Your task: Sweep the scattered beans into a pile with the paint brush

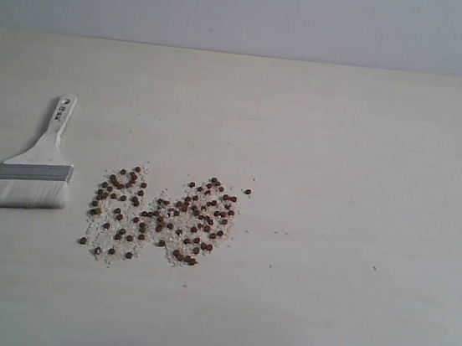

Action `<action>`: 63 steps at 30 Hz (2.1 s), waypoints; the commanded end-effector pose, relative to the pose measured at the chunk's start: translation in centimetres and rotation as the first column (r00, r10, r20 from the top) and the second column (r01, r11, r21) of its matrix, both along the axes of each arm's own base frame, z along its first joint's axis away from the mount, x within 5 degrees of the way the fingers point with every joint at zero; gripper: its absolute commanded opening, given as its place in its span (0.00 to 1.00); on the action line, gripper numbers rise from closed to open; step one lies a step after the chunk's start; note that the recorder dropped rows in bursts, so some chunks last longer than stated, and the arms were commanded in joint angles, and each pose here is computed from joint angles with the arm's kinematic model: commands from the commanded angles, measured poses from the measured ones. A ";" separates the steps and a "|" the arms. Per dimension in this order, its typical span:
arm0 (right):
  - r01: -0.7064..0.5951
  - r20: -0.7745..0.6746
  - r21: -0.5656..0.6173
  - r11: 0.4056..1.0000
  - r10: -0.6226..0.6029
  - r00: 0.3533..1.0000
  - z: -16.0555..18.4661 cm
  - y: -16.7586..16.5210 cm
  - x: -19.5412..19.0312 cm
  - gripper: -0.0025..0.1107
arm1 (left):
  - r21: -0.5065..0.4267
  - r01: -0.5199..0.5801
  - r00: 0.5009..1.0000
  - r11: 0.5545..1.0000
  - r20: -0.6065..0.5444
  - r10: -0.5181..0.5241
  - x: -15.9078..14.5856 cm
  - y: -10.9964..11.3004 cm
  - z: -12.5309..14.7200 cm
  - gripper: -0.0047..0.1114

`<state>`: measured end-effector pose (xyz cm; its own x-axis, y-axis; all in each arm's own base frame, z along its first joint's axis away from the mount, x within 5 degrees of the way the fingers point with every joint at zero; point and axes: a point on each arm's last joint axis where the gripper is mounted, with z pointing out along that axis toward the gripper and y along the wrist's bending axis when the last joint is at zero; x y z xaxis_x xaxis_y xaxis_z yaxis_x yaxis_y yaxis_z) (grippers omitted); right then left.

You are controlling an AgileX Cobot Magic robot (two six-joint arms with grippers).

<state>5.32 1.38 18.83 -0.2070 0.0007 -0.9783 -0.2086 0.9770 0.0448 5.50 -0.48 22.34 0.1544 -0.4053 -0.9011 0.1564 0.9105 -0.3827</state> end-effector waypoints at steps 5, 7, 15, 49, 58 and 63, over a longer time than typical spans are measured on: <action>0.003 0.007 0.001 1.000 -0.003 1.000 -0.1 0.0 0.0 0.02 | -0.286 0.173 0.905 0.942 0.424 -0.037 -1.9 0.3 4.8 0.04; 0.003 0.007 0.001 1.000 -0.003 1.000 -0.1 0.0 0.0 0.02 | -0.298 0.091 0.931 0.950 0.363 0.025 -1.4 0.8 8.3 0.04; 0.003 0.007 0.001 1.000 -0.003 1.000 -0.1 0.0 0.0 0.02 | 0.023 0.168 0.787 0.986 -0.605 -0.120 17.0 -2.7 16.6 0.04; 0.003 0.007 0.001 1.000 -0.003 1.000 -0.1 0.0 0.0 0.02 | 0.100 0.508 -0.049 0.856 -0.988 0.145 38.3 -11.4 -4.5 0.52; 0.003 0.007 0.001 1.000 -0.003 1.000 -0.1 0.0 0.0 0.02 | 0.089 0.530 -0.088 0.844 -0.983 0.158 39.3 -12.1 -6.4 0.52; 0.003 0.007 0.001 1.000 -0.003 1.000 -0.1 0.0 0.0 0.02 | 0.093 0.563 -0.090 0.821 -0.981 0.173 39.6 -12.1 -8.0 0.52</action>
<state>5.32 1.38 18.83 -0.2070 0.0007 -0.9783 -0.2086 0.9770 0.0448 44.84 -12.22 14.81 -0.9871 0.1578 -0.0261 0.1579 0.9874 -0.0028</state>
